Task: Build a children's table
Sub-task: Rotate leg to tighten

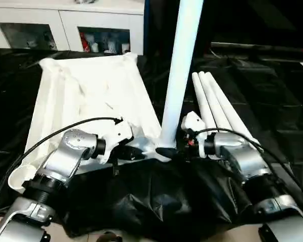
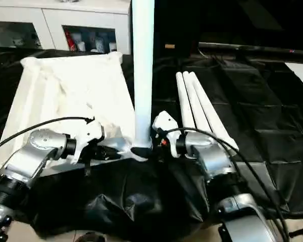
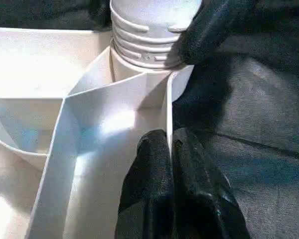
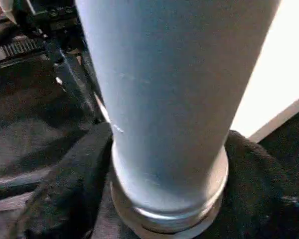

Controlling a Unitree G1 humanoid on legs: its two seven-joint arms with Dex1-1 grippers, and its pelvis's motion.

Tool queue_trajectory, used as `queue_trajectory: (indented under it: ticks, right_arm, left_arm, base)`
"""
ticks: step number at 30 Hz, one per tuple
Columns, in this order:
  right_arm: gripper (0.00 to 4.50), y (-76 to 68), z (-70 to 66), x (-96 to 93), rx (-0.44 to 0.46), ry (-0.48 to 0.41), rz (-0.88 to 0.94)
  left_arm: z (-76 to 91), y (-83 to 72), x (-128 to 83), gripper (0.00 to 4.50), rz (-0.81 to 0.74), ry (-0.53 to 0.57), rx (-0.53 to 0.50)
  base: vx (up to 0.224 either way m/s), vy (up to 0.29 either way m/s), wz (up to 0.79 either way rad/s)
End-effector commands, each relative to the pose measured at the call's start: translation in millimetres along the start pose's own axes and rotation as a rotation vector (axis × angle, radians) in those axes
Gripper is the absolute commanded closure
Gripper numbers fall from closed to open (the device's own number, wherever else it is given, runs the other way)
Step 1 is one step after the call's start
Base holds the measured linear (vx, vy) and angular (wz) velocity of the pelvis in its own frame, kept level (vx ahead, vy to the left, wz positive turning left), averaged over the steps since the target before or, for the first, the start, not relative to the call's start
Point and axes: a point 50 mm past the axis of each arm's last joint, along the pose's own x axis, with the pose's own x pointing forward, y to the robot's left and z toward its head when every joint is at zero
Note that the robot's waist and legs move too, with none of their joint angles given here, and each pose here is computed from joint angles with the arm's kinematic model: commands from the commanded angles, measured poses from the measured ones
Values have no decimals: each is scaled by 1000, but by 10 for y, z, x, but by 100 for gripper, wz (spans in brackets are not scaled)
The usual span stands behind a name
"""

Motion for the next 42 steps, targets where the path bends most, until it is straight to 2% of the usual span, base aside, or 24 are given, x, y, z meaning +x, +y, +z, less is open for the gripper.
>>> queue_trajectory:
  ticks: [1, 6, 9, 12, 17, 18, 22, 24, 27, 29, 32, 37, 42]
  right_arm:
    - [144, 43, 28, 15, 7, -10, 35]
    - [172, 65, -2, 96, 30, -11, 3]
    - [175, 23, -51, 233, 51, -1, -129]
    - [176, -50, -75, 434, 131, 6, -313]
    - [177, -98, -24, 668, 258, -8, -499]
    - [177, -98, 18, 765, 290, -15, -561]
    - [177, -53, 68, 867, 289, -24, -540]
    - [107, -24, 100, 927, 283, -30, -511]
    - [103, -24, 112, 935, 248, -30, -490]
    - [80, -29, 111, 922, 224, -29, -480]
    - [80, -31, 116, 867, 173, -35, -414]
    - [80, -37, 77, 701, 65, -17, -290]
    - [80, -72, 27, 465, 1, -3, -201]
  left_arm:
    - [107, -48, 33, 450, -48, -43, 46]
    - [122, -5, 74, 450, 12, -52, 31]
    - [192, 88, 153, 450, 120, -93, -10]
    - [285, 188, 259, 450, 234, -95, -55]
    - [418, 334, 371, 450, 412, -82, -116]
    - [503, 388, 414, 450, 487, -95, -137]
    - [586, 397, 462, 450, 507, -118, -132]
    - [632, 380, 506, 450, 494, -133, -124]
    - [629, 319, 535, 450, 441, -145, -100]
    - [612, 299, 532, 450, 425, -149, -93]
    - [568, 261, 503, 450, 378, -151, -70]
    - [472, 182, 428, 450, 265, -149, -27]
    - [366, 100, 308, 450, 148, -133, 22]
  base:
    - [0, 0, 0]
    - [0, 0, 0]
    - [0, 0, 0]
    - [0, 0, 0]
    - [0, 0, 0]
    - [0, 0, 0]
    - [0, 0, 0]
    - [0, 0, 0]
    - [0, 0, 0]
    - [0, 0, 0]
    - [0, 0, 0]
    - [0, 0, 0]
    - [0, 0, 0]
